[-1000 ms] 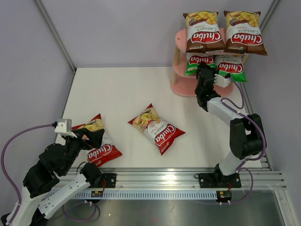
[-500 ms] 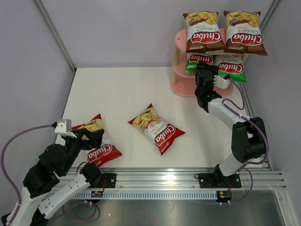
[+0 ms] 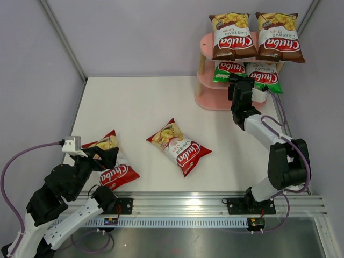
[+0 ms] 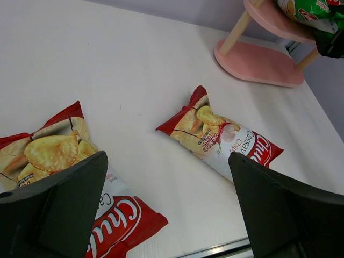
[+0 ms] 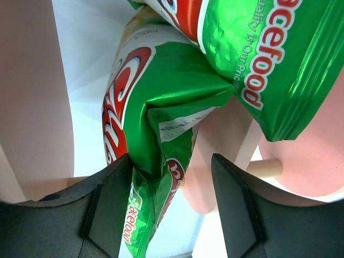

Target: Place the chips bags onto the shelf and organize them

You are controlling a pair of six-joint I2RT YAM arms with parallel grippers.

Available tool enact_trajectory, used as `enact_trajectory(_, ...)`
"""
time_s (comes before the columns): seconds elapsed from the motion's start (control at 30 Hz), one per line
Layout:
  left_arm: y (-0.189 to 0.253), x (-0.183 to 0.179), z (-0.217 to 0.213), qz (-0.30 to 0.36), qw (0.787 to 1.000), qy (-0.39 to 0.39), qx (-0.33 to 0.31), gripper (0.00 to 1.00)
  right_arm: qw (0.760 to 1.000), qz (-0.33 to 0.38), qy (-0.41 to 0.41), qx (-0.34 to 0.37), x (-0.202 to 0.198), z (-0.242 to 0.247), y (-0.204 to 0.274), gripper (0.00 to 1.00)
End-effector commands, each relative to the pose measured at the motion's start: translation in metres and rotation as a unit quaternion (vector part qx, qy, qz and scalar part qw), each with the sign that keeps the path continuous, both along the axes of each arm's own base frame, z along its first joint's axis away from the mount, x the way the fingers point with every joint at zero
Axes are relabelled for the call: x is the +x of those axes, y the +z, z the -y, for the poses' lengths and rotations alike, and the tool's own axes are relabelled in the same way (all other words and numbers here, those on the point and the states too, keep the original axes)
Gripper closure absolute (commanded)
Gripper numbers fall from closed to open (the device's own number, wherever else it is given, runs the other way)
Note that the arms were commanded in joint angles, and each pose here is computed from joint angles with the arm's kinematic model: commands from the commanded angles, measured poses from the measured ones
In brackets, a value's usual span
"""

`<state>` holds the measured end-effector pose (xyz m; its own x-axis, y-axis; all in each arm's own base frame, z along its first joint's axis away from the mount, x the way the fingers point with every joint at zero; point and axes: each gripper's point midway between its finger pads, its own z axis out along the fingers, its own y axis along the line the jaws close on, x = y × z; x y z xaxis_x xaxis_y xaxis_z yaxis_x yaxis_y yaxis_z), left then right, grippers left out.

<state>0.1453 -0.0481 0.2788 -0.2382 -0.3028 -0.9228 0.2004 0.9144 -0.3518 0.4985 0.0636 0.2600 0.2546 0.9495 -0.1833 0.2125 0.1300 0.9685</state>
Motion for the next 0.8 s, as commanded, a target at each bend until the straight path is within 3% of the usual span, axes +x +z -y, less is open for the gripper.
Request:
enact_trajectory(0.0, 0.006, 0.004, -0.002, 0.007, 1.0, 0.013, -0.006, 0.01, 0.999, 0.003, 0.033, 0.006, 0.003, -0.007, -0.001, 0.34)
enact_trajectory(0.4, 0.002, 0.007, -0.004, -0.013, 1.0, 0.028, 0.005, 0.01, 0.998, 0.002, 0.064, 0.011, -0.007, -0.011, 0.007, 0.35)
enact_trajectory(0.77, 0.0, 0.019, 0.021, -0.046, 0.999, 0.012, 0.001, 0.01, 0.994, 0.052, 0.093, -0.003, -0.036, 0.005, 0.059, 0.22)
